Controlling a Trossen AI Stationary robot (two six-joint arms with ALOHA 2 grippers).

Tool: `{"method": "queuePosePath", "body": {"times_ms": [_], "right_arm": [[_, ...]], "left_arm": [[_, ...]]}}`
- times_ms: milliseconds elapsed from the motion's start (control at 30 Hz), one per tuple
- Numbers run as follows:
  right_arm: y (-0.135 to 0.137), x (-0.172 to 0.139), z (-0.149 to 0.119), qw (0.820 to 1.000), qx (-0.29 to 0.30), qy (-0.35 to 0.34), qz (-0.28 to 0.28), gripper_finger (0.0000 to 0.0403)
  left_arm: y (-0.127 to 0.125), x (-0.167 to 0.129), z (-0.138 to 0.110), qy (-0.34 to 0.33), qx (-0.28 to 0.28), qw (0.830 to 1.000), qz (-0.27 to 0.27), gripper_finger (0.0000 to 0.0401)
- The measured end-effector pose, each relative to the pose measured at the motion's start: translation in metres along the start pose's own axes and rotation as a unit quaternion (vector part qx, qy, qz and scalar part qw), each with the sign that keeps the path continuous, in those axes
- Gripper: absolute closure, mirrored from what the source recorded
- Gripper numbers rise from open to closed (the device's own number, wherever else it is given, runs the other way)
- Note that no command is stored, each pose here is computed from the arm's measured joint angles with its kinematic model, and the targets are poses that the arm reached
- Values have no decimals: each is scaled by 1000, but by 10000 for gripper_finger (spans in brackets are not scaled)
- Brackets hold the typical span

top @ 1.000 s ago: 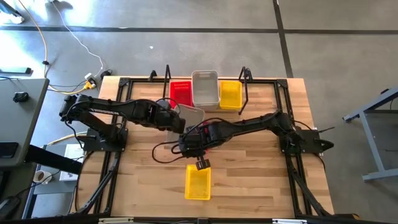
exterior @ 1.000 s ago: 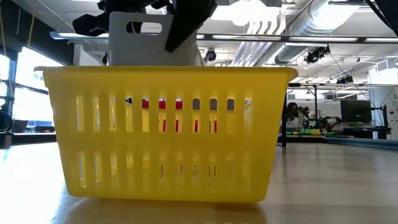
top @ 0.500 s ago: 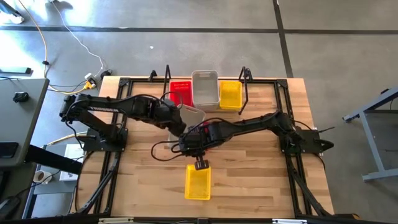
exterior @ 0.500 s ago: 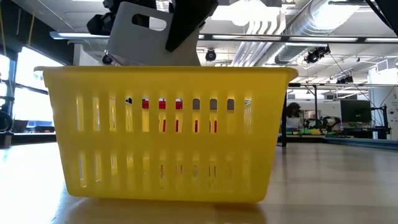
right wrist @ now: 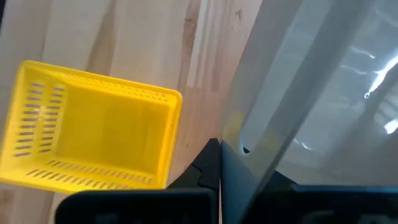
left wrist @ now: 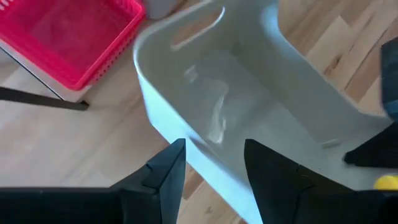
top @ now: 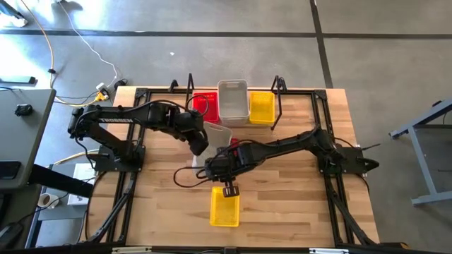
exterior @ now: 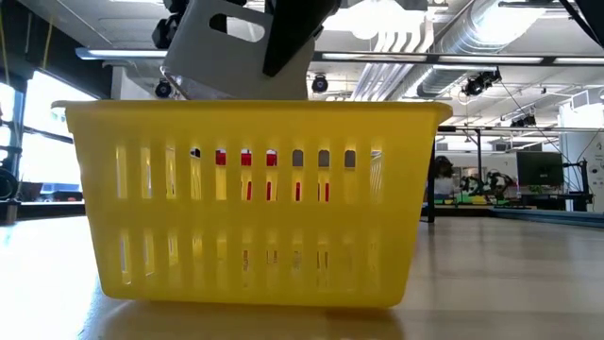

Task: Stack baskets on shelf by color
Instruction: Stack the gray bin on the top of the other gray bins on the shelf

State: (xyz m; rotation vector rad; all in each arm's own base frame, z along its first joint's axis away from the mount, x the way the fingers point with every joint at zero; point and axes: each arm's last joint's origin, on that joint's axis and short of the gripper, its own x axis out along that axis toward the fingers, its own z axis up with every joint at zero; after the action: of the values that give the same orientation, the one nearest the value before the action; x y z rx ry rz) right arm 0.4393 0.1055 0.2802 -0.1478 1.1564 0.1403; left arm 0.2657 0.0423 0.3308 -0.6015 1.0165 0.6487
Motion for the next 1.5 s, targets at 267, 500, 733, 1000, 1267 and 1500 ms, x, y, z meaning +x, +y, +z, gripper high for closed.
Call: {"method": "queuePosePath", "body": {"times_ms": [267,500,733,1000,1267,1500], "right_arm": [[10,-1,-3,999,32,13,2,402],[14,-2,-6,998,59,26,-16,402],[19,-9,-7,998,52,35,-27,402],[6,-50,-3,994,32,36,-95,402],[-29,-75,-10,988,-35,65,-138,403],[-65,-79,-19,977,-107,120,-139,403]], "left_arm": [[7,-5,5,-14,49,999,-4,249],[18,-21,5,-30,67,997,-22,249],[33,-38,5,-61,74,995,-29,249],[46,-55,3,-91,83,992,-32,249],[51,-64,1,-107,90,990,-32,249],[53,-64,-2,-97,92,991,-19,249]]}}
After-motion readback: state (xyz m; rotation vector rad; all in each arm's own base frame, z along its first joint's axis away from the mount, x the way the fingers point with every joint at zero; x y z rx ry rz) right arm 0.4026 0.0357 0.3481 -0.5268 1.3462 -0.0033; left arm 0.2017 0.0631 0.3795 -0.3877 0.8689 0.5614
